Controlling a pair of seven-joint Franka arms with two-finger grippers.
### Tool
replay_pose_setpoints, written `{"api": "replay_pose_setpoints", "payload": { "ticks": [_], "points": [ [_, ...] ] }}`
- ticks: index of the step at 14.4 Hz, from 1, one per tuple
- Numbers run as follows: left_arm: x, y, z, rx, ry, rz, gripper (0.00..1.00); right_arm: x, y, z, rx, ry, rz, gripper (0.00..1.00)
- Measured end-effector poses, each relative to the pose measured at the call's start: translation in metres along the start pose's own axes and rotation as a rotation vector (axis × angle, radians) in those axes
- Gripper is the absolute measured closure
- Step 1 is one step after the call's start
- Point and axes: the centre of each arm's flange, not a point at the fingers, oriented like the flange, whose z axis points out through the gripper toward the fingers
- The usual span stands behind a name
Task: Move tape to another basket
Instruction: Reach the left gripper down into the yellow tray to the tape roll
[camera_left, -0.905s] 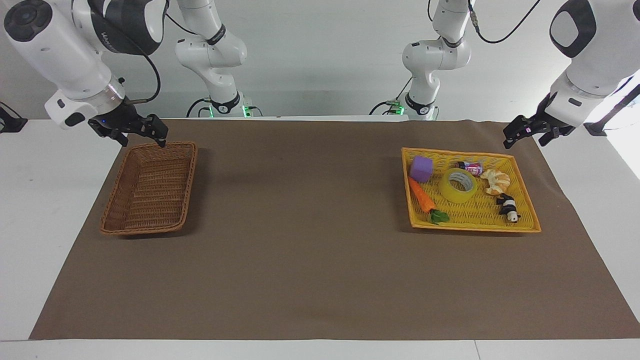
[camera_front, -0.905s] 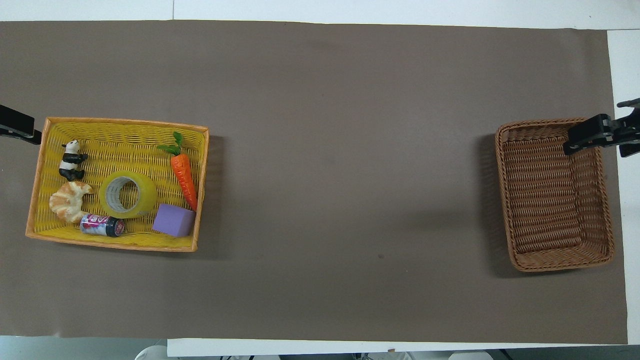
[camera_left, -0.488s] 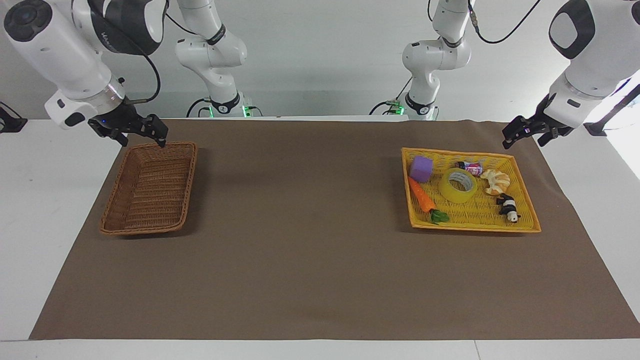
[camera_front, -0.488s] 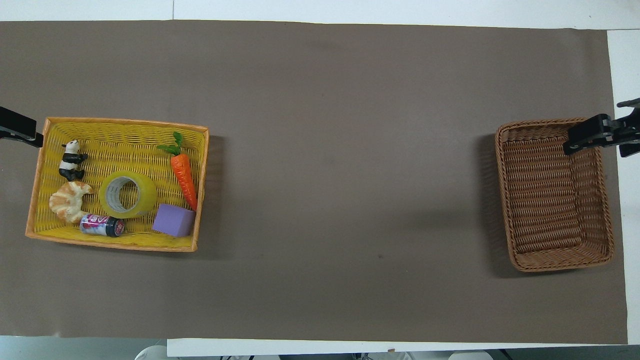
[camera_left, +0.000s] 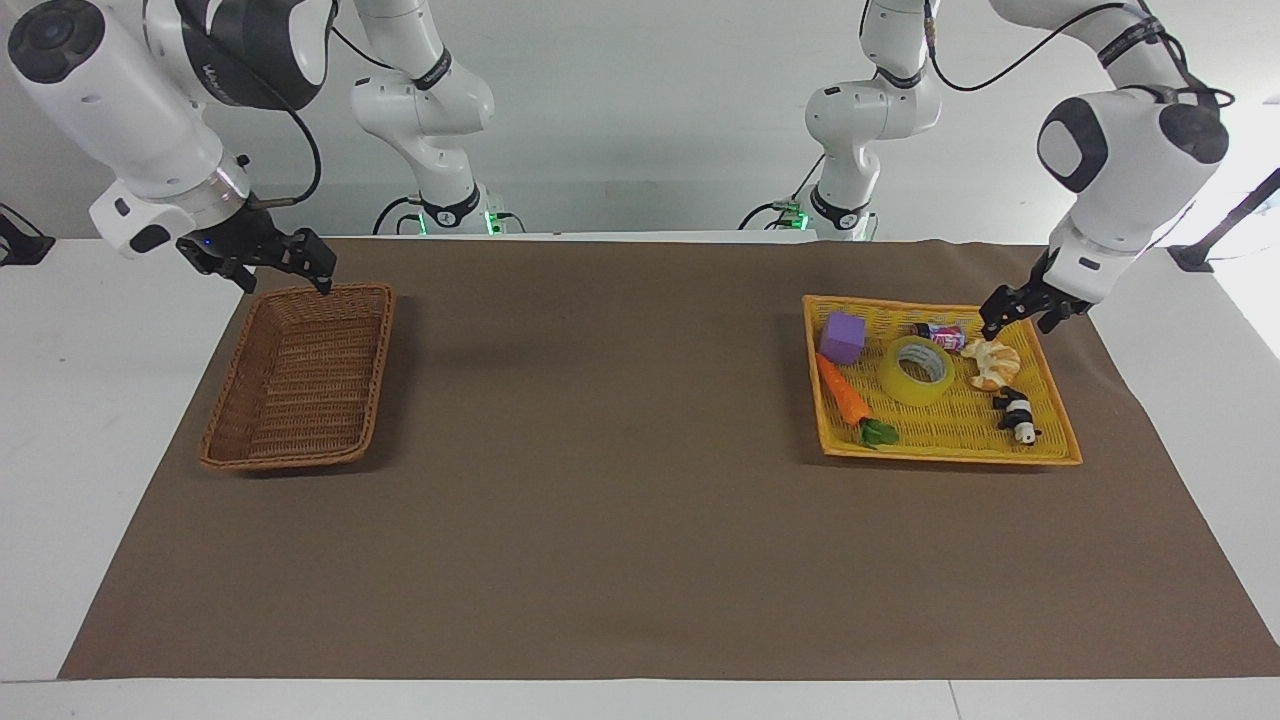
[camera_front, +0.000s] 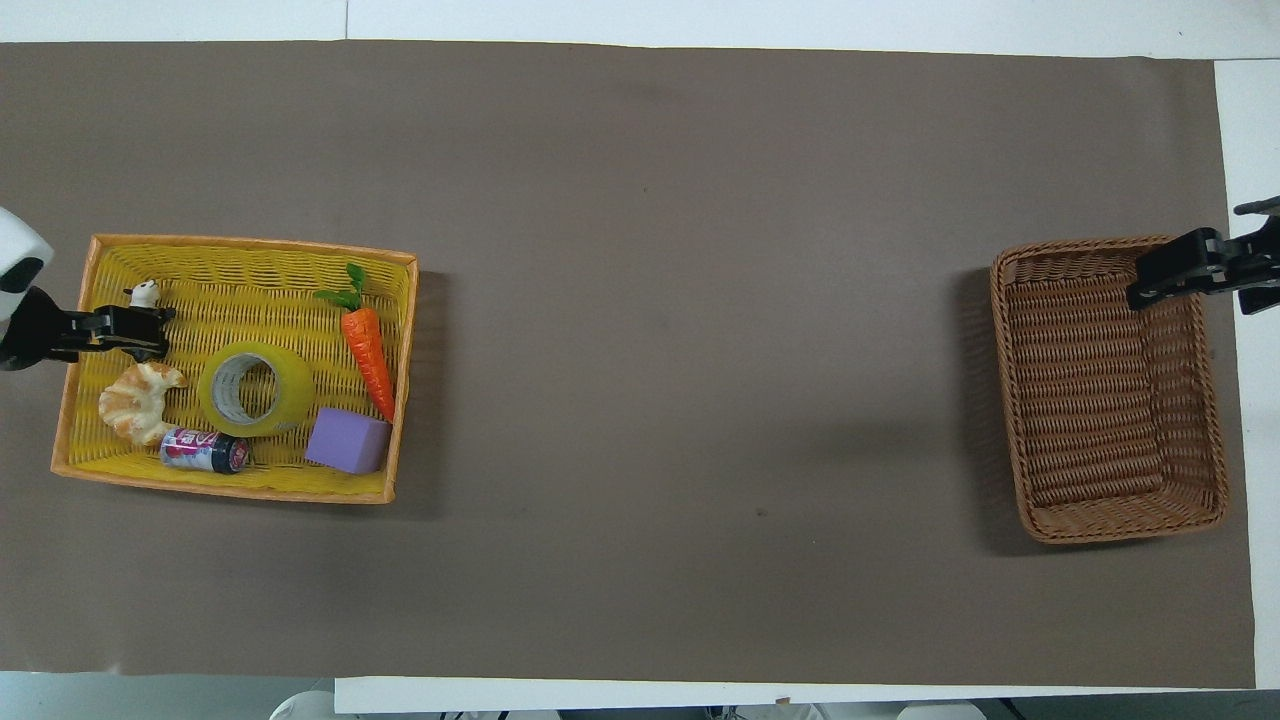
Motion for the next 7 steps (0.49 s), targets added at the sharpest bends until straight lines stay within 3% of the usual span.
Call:
{"api": "replay_pose_setpoints", "payload": {
  "ticks": [3,7],
  "points": [
    [-0.007,0.002,0.033,0.000,-0.002,0.003,0.05,0.000,0.000,0.000,0.000,0.000,0.000,0.00],
    [-0.008,0.004,0.047,0.000,0.015,0.007,0.01,0.000,0.000,0.000,0.000,0.000,0.000,0.00]
  ]
}}
